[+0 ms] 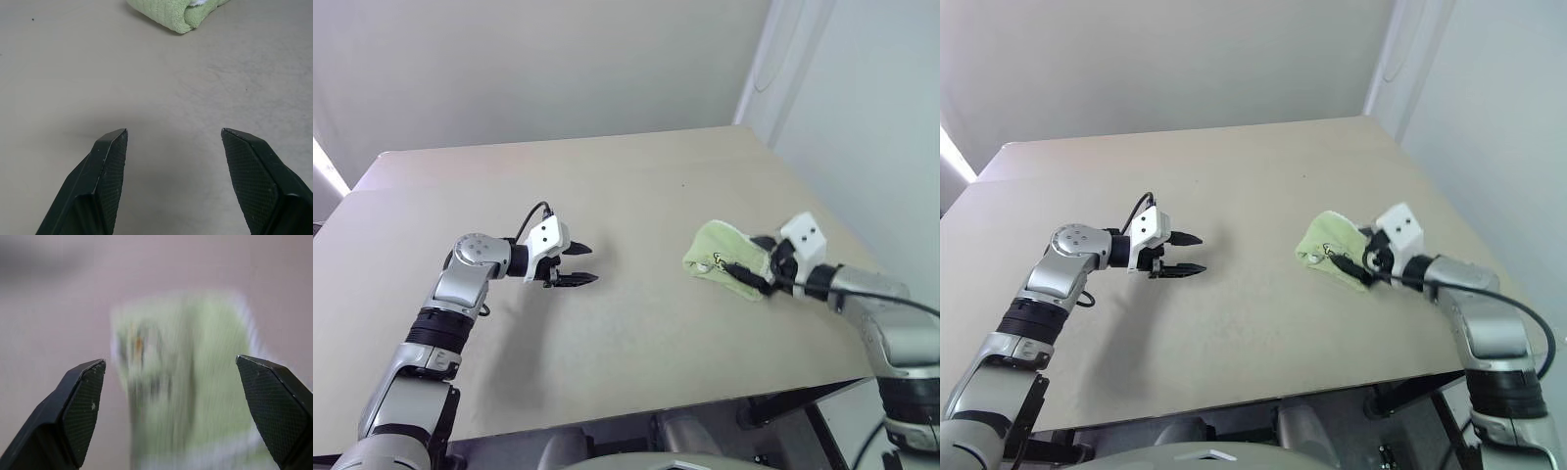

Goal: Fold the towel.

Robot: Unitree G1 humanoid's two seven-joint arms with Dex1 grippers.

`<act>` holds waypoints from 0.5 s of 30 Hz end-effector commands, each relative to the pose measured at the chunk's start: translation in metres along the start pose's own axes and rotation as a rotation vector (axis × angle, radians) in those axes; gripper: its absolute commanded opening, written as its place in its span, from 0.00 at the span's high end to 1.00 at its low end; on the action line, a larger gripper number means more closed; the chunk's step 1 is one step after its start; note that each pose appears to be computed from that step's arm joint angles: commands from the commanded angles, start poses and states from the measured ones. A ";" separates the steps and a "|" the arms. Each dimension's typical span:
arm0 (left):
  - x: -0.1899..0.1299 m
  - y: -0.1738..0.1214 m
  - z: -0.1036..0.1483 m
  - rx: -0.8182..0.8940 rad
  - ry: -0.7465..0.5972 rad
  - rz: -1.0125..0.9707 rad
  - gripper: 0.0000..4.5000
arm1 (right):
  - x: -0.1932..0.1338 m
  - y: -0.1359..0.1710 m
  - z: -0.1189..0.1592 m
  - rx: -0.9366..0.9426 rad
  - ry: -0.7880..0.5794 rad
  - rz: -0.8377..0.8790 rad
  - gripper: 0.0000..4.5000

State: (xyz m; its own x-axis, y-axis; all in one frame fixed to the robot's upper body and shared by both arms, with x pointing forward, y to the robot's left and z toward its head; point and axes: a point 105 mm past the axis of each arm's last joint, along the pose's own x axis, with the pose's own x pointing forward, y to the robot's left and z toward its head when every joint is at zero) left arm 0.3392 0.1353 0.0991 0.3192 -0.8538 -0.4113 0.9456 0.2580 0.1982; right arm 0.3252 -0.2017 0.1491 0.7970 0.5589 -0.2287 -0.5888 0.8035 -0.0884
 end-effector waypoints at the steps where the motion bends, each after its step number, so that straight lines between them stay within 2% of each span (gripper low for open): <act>1: -0.004 0.005 0.016 0.051 -0.030 0.024 0.28 | 0.008 -0.003 0.025 0.082 -0.115 -0.026 0.00; 3: -0.004 0.006 0.016 0.054 -0.030 0.028 0.28 | 0.021 -0.006 0.023 0.139 -0.124 -0.049 0.00; 7: -0.005 0.007 0.019 0.058 -0.035 0.037 0.28 | 0.040 -0.010 -0.007 0.208 -0.087 -0.090 0.00; 11: -0.006 0.012 0.029 0.049 -0.073 0.070 0.28 | 0.046 -0.036 -0.054 0.380 -0.057 -0.222 0.00; 15: -0.007 0.012 0.035 0.054 -0.076 0.085 0.28 | 0.055 -0.038 -0.102 0.431 0.013 -0.312 0.00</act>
State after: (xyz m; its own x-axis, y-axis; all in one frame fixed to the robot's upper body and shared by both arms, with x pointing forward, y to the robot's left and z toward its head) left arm 0.3434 0.1318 0.1134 0.3742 -0.8501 -0.3705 0.9245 0.3106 0.2211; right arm 0.3764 -0.2147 0.0538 0.9124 0.3341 -0.2364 -0.2685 0.9246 0.2704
